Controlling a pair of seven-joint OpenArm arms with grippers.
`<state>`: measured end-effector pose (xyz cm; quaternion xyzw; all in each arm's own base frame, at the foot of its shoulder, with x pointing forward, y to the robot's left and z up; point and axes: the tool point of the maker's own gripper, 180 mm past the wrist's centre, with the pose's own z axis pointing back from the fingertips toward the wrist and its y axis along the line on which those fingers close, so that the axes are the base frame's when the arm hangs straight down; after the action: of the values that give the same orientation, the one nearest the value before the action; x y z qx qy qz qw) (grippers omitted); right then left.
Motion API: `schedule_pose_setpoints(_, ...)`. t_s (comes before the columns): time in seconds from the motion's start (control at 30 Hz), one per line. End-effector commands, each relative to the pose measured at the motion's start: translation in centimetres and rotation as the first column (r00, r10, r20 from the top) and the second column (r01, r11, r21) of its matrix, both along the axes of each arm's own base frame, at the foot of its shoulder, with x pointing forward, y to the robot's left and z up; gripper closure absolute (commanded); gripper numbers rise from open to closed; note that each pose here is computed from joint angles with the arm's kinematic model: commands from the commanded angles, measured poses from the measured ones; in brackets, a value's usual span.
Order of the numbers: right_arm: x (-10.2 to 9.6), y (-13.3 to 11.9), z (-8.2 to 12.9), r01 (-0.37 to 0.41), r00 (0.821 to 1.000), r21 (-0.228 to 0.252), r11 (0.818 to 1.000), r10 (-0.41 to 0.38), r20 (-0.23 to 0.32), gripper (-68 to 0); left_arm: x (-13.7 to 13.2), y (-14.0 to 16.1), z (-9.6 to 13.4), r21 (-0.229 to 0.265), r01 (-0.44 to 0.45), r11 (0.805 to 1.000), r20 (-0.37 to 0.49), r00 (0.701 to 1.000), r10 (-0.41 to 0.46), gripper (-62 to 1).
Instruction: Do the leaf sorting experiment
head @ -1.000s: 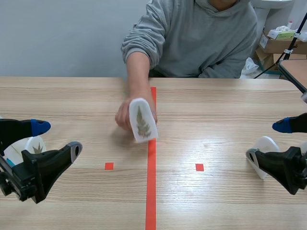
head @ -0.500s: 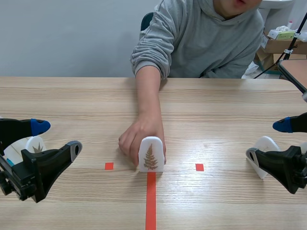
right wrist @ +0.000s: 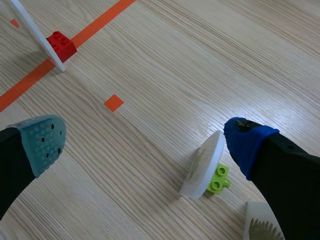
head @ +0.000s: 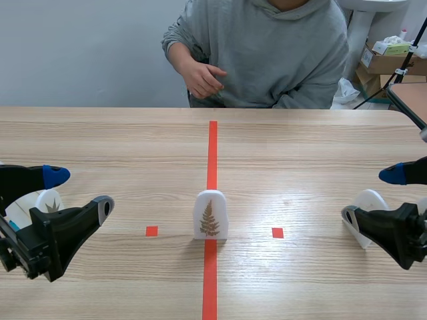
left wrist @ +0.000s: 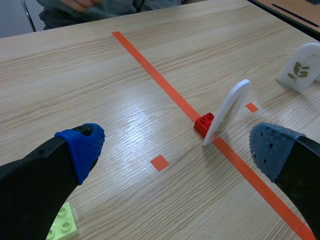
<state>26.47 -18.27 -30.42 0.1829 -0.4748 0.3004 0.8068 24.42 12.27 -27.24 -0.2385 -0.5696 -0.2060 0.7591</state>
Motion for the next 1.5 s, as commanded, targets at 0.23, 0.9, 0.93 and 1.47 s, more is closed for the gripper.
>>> schedule_pose_setpoints(0.23, 0.73, 0.09, 1.24, 0.001, 0.999, 0.014, 1.000, -0.002, 0.040, -67.9, 0.14, -0.11, 0.68, -0.019, 0.002, 1.000, 0.023, 1.000, -0.001, -62.3)
schedule_pose_setpoints(0.9, 0.47, -0.14, 0.58, 0.001, 1.000, -0.014, 1.000, -0.001, 0.009, -67.9, 0.14, -0.11, 0.68, -0.019, 0.002, 1.000, 0.023, 1.000, -0.001, -62.3)
schedule_pose_setpoints(0.93, 0.47, -0.14, 0.58, 0.001, 1.000, -0.014, 1.000, -0.001, 0.009, -67.9, 0.14, -0.11, 0.68, -0.019, 0.002, 1.000, 0.023, 1.000, -0.001, -62.3)
schedule_pose_setpoints(1.47, 0.48, -0.15, 0.59, 0.001, 1.000, -0.014, 1.000, -0.001, 0.010, -67.9, 0.14, -0.11, 0.68, -0.019, 0.002, 1.000, 0.023, 1.000, -0.001, -62.3)
